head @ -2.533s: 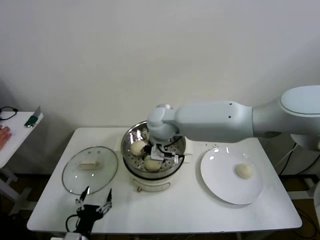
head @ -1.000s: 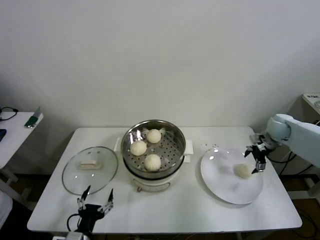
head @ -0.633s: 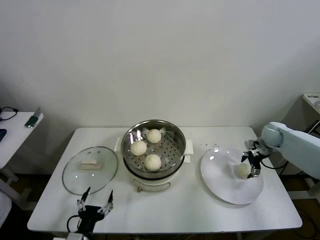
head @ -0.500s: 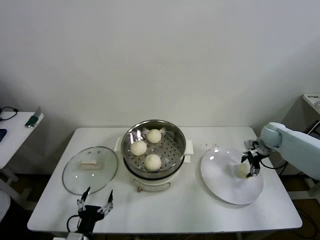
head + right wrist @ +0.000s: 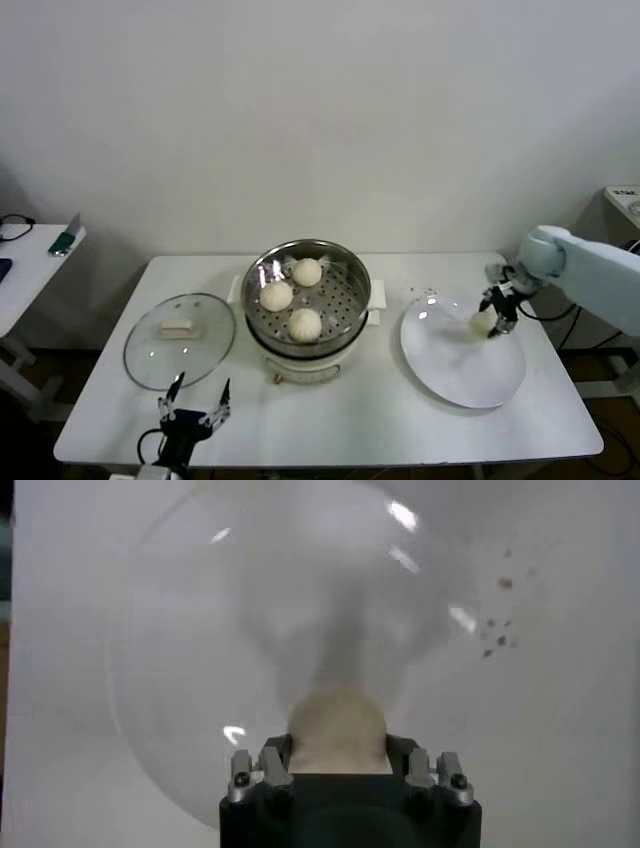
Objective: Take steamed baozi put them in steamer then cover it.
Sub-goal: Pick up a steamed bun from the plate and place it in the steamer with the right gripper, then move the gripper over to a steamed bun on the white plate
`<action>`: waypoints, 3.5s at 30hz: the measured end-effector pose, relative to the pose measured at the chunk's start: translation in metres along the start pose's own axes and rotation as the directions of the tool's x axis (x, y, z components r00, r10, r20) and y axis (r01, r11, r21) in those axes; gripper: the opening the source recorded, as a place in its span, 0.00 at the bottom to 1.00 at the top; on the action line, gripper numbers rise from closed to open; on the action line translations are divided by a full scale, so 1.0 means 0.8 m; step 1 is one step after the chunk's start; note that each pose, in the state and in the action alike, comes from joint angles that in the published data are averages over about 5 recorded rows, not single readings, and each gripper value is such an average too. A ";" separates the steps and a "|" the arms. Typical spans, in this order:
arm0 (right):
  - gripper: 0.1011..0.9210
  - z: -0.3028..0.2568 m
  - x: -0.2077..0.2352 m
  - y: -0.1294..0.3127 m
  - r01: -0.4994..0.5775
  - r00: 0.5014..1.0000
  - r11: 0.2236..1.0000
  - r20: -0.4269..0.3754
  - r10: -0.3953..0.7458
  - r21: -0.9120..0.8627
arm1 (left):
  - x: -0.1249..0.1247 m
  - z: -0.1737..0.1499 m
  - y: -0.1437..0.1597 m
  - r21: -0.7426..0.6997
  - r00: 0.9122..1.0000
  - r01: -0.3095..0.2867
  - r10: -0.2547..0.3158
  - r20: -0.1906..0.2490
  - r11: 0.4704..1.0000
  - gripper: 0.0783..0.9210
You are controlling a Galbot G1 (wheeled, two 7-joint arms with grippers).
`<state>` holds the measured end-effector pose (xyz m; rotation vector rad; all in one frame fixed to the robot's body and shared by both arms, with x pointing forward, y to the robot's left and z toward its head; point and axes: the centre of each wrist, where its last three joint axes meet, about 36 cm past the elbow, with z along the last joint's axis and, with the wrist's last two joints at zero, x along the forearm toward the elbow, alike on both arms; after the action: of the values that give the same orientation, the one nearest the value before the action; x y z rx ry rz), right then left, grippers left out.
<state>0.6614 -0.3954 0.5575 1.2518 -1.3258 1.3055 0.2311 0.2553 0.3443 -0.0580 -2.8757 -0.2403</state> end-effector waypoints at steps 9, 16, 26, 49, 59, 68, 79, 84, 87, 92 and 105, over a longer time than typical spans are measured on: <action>0.65 -0.138 0.165 -0.042 -0.092 0.988 0.992 0.130 0.080 0.088 | -0.002 -0.005 0.001 0.000 1.000 -0.005 0.005 0.012 1.000 0.88; 0.65 -0.252 0.198 -0.037 -0.095 0.982 0.982 0.180 0.066 0.162 | -0.002 -0.008 0.006 0.001 1.000 -0.004 0.004 0.019 1.000 0.88; 0.65 -0.346 0.129 -0.031 -0.058 0.989 0.971 0.145 0.024 0.232 | -0.004 -0.011 0.012 0.003 1.000 0.008 -0.008 0.027 1.000 0.88; 0.74 -0.386 0.008 -0.044 -0.048 0.993 0.968 0.118 0.020 0.246 | -0.008 -0.009 0.019 0.001 1.000 0.017 -0.017 0.020 1.000 0.88; 0.88 -0.365 0.063 -0.065 -0.062 0.978 0.979 0.207 0.021 0.193 | -0.007 -0.015 0.019 0.005 1.000 0.013 -0.013 0.017 1.000 0.88; 0.88 -0.290 0.100 -0.063 -0.218 0.859 0.973 0.458 0.229 -0.077 | -0.010 -0.024 0.025 0.028 0.999 0.039 -0.039 0.006 0.999 0.88; 0.88 -0.141 0.046 0.021 -0.335 0.524 0.730 0.527 0.670 -0.595 | -0.020 -0.040 0.036 0.017 0.999 0.029 -0.029 0.032 0.999 0.88; 0.88 -0.090 0.006 0.081 -0.326 0.400 0.604 0.473 0.785 -0.727 | -0.027 -0.044 0.044 0.005 0.997 0.031 -0.031 0.067 1.000 0.88; 0.88 -0.066 -0.019 0.114 -0.311 0.325 0.533 0.439 0.838 -0.787 | -0.030 -0.046 0.047 0.001 0.996 0.032 -0.032 0.086 0.999 0.88; 0.88 -0.033 -0.080 0.178 -0.263 0.223 0.416 0.365 0.904 -0.870 | -0.034 -0.045 0.050 -0.008 0.992 0.045 -0.043 0.117 0.999 0.88; 0.88 -0.032 -0.250 0.392 -0.130 0.187 0.220 0.194 0.963 -0.967 | -0.046 -0.025 0.075 -0.256 0.971 0.194 -0.148 0.187 0.947 0.88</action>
<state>0.3719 -0.3716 0.3236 0.4115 -3.0680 0.1419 0.2756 0.3107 0.3637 0.1290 -2.9926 -0.6970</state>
